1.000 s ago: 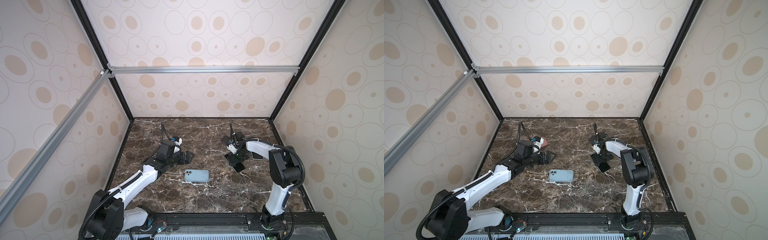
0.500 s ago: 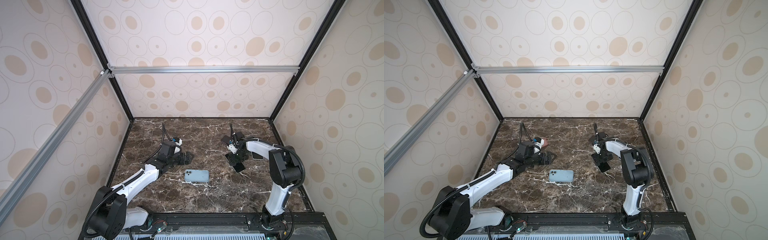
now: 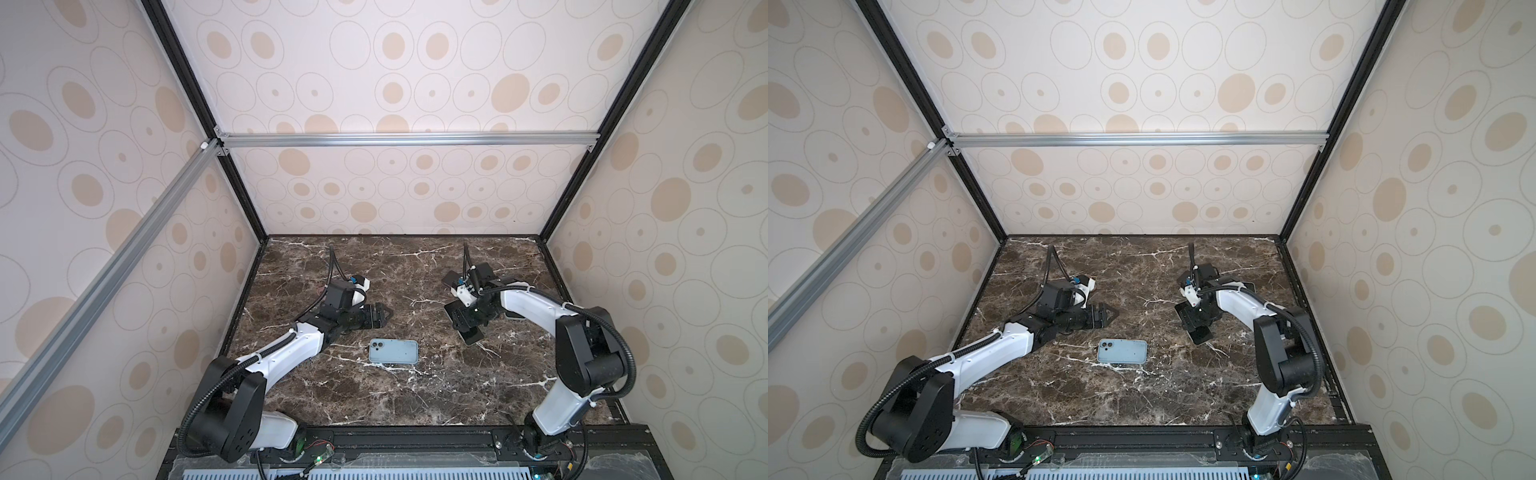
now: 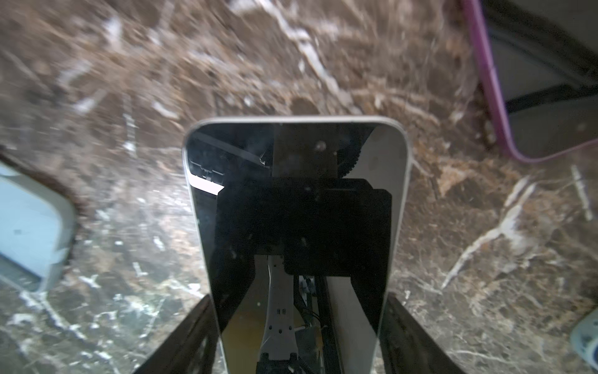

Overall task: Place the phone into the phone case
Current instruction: 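Carry the black phone with the right gripper toward the left gripper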

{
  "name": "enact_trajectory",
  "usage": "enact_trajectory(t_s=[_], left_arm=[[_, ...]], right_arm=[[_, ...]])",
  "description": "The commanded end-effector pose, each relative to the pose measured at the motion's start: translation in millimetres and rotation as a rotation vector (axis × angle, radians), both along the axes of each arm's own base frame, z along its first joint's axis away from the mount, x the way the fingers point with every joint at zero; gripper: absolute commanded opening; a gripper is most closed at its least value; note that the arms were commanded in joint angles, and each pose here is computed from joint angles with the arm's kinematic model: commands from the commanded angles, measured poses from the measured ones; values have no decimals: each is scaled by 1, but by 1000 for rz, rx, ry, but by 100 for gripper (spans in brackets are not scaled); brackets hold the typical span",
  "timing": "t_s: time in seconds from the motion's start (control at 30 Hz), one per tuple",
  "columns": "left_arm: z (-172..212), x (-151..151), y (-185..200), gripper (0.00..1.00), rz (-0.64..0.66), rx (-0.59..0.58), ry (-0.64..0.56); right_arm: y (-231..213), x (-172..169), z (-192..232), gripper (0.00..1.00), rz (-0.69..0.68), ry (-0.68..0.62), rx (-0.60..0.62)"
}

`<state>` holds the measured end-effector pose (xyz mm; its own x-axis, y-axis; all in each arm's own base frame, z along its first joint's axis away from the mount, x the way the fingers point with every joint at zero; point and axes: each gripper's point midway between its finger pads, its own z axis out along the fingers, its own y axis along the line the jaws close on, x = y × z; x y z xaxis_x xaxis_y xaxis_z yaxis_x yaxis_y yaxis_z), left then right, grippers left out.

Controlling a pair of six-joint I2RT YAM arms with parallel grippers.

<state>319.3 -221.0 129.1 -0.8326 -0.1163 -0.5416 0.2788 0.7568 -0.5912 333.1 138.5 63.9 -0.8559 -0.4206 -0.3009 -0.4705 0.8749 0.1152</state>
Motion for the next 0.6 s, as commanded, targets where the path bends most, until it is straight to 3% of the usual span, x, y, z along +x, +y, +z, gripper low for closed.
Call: enact_trajectory(t_s=[0.0, 0.57], left_arm=[[29, 11, -17, 85, -60, -94, -51], [72, -3, -63, 75, -313, -384, -52]], right_arm=[[23, -4, 24, 24, 44, -56, 92], [95, -42, 85, 19, 298, -259, 186]])
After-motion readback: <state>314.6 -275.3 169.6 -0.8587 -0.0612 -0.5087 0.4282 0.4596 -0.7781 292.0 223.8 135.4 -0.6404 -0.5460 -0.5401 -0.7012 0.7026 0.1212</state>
